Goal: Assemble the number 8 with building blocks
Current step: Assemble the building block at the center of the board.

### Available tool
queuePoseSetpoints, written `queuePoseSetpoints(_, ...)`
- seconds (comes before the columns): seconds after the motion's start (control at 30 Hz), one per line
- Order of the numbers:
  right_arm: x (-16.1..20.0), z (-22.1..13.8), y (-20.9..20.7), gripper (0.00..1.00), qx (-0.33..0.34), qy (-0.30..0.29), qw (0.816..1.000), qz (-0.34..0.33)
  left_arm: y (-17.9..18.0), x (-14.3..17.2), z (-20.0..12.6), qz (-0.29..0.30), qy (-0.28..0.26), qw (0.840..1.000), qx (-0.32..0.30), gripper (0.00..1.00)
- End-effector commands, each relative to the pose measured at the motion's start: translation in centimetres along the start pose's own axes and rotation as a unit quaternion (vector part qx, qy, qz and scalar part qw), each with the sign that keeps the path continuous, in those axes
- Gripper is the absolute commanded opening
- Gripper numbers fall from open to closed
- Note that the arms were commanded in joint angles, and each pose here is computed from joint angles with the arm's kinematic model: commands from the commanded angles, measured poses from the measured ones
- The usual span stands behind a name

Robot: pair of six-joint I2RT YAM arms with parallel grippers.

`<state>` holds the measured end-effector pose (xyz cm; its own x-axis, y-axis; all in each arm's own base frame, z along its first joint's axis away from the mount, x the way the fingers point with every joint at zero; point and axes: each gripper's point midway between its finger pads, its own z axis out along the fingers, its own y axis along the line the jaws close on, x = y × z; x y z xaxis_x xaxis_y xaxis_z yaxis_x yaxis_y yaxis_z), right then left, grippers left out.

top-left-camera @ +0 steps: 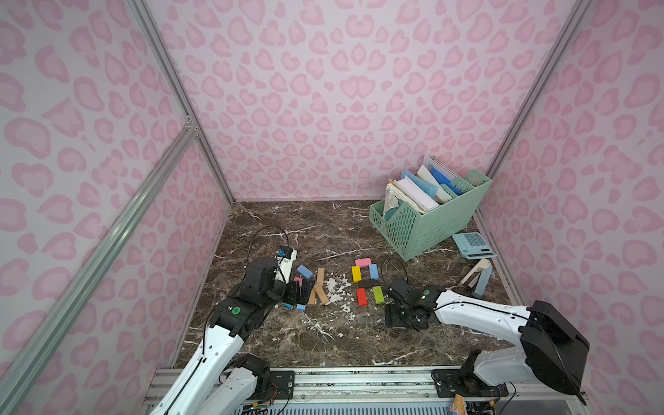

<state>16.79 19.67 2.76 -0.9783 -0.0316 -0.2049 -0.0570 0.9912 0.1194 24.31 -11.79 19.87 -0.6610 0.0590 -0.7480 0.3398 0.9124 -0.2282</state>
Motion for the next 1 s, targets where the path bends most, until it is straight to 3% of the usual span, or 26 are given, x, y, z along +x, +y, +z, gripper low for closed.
queuePoseSetpoints(0.0, -0.1, 0.1, -0.2, 0.81, 0.020, -0.004, 1.000, 0.011, -0.2, -0.4, 0.0, 0.005, -0.008, 1.000, 0.006, 0.98)
queuePoseSetpoints(0.47, 0.7, 1.4, 1.9, 0.52, 0.023, 0.012, 1.000, -0.014, -0.3, -0.4, -0.1, 0.005, -0.009, 1.000, 0.007, 0.98)
queuePoseSetpoints(0.97, -1.8, 2.2, 6.7, 0.49, 0.011, 0.000, 0.998, -0.057, -0.2, -0.3, -0.1, 0.006, -0.008, 1.000, 0.004, 0.98)
